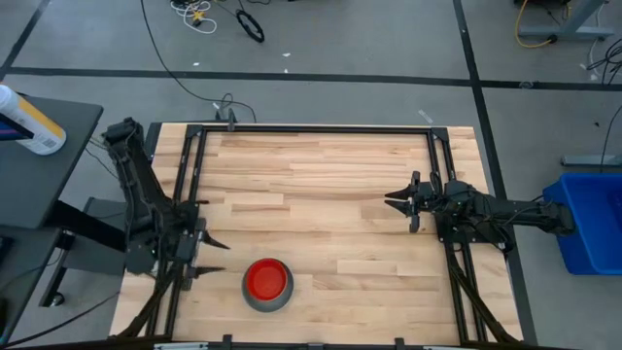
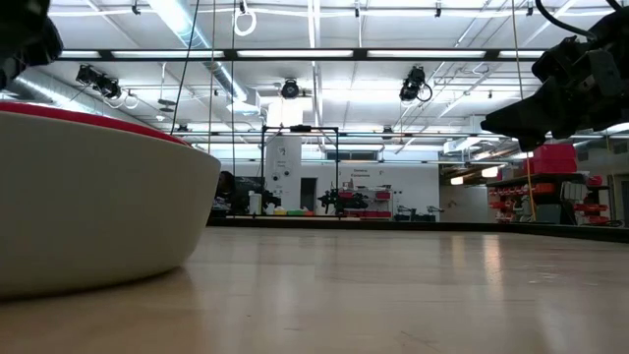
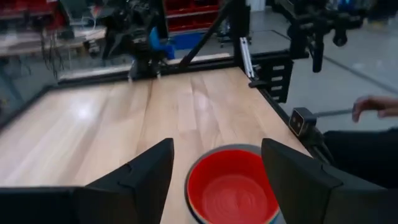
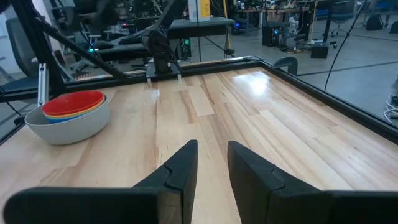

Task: Nest bowls inside each other
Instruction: Return to Home Position

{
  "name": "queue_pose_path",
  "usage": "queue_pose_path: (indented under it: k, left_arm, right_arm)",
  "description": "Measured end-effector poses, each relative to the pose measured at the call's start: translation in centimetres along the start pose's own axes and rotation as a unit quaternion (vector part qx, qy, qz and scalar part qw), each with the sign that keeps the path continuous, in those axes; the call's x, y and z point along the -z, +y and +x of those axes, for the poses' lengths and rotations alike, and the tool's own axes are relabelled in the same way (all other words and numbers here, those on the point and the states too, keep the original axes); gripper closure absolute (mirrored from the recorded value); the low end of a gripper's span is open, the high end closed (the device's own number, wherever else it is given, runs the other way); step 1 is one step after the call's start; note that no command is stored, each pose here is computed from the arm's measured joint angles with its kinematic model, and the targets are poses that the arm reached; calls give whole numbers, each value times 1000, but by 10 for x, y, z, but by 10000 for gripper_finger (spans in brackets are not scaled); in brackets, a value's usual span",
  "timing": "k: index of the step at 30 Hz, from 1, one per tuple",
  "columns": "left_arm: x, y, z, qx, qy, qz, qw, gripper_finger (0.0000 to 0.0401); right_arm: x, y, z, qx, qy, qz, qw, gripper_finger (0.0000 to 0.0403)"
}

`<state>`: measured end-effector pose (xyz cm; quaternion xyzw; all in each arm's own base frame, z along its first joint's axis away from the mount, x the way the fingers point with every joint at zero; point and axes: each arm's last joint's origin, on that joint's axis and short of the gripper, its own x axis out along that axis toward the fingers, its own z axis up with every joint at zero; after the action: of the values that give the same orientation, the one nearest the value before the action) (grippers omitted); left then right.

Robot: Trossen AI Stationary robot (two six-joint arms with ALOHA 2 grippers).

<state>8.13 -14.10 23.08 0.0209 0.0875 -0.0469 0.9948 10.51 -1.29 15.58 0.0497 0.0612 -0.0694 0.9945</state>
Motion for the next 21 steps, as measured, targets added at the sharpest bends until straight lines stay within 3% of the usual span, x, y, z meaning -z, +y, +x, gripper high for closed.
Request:
queue_pose_path:
  k: [4, 5, 9, 12, 14, 16, 21]
  left_arm:
    - [5, 15, -7, 14, 7, -115, 993, 152]
    - [7, 16, -8, 33, 12, -120, 992, 152]
    - [17, 20, -12, 137, -7, -107, 985, 152]
    - [23, 23, -19, 268, -87, -80, 956, 151]
    - [32, 27, -23, 325, -133, -65, 934, 151]
    - [43, 33, -25, 334, -151, -68, 928, 151]
    - [52, 43, -25, 299, -140, -91, 939, 151]
  right_arm:
    - [0, 0, 0, 0, 0, 0, 1000, 308]
    - [0, 0, 0, 0, 0, 0, 1000, 308]
    - [0, 0, 0, 0, 0, 0, 1000, 307]
    - [0, 0, 0, 0, 0, 0, 1000, 308]
    - [0, 0, 0, 0, 0, 0, 1000, 308]
    - [0, 0, 0, 0, 0, 0, 1000, 307]
    - [0, 0, 0, 0, 0, 0, 1000, 308]
